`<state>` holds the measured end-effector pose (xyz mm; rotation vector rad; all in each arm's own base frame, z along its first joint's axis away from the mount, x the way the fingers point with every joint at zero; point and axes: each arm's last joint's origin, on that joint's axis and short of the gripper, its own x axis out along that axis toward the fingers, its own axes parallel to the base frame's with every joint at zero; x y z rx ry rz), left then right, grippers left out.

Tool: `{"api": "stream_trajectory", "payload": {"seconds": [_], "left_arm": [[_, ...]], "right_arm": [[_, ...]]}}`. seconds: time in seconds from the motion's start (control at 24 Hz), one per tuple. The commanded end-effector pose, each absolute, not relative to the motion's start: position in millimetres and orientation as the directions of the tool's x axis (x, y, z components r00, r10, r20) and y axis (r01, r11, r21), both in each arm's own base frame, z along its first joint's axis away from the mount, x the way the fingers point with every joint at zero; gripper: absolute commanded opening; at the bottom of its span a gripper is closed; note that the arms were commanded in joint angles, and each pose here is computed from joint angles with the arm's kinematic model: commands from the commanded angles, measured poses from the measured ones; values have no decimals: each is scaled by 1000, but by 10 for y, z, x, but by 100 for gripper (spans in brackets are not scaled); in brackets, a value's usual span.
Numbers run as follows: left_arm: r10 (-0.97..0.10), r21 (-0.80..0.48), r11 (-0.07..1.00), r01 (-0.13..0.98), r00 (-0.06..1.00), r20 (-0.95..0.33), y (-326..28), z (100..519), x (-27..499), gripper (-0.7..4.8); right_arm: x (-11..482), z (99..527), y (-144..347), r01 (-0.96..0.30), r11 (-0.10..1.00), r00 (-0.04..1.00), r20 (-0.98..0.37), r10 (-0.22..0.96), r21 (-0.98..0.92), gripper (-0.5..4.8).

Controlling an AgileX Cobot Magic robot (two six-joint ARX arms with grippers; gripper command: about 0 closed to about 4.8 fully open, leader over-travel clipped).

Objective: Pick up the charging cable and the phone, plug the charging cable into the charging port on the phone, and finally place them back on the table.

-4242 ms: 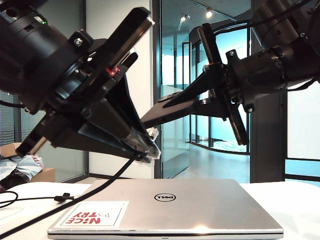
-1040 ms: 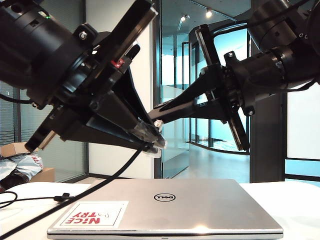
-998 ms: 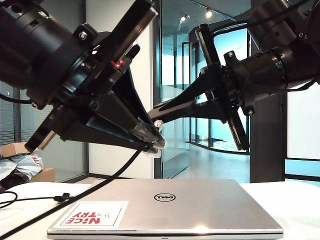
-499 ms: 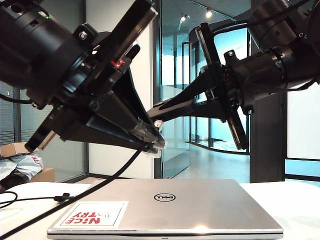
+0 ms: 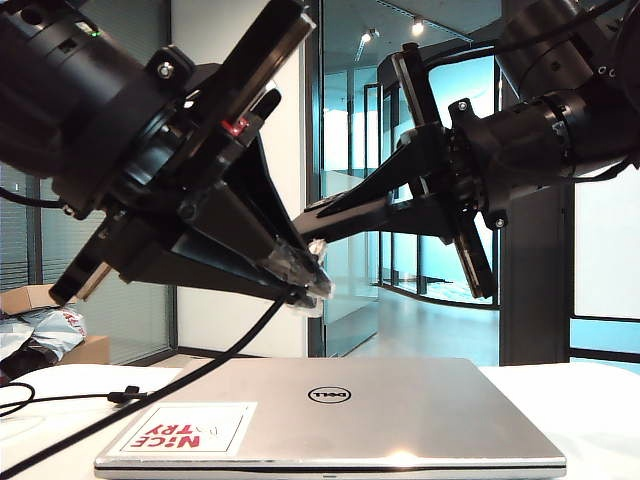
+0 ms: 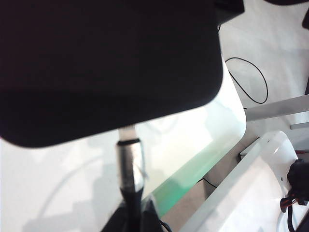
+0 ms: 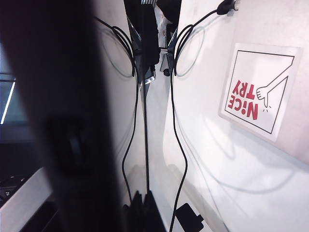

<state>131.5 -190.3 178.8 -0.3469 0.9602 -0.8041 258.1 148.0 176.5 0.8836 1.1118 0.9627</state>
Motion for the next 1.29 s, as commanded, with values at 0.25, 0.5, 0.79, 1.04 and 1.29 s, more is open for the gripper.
{"api": "stream_trajectory", "payload": {"seconds": [0.25, 0.5, 0.79, 1.04, 1.29], "left_arm": [[-750, -596, 658, 461, 329, -574, -1907, 1811, 1326, -6], [-752, -597, 655, 463, 330, -570, -1909, 1815, 1327, -6], [-752, -599, 656, 460, 330, -570, -1909, 1814, 1328, -6], [-752, -599, 656, 460, 330, -570, -1909, 1814, 1328, -6], [-757, -637, 653, 411, 335, -561, -1914, 1824, 1332, -6]], "right_arm": [[2589, 1841, 1498, -254, 302, 144, -273, 951, 919, -6], [2589, 1841, 1498, -257, 302, 144, -273, 951, 918, -6], [2585, 1835, 1498, -269, 306, 141, -277, 951, 913, -6], [2572, 1811, 1493, -249, 315, 127, -291, 948, 916, -6], [2574, 1814, 1498, -252, 320, 137, -294, 946, 913, -6]]}}
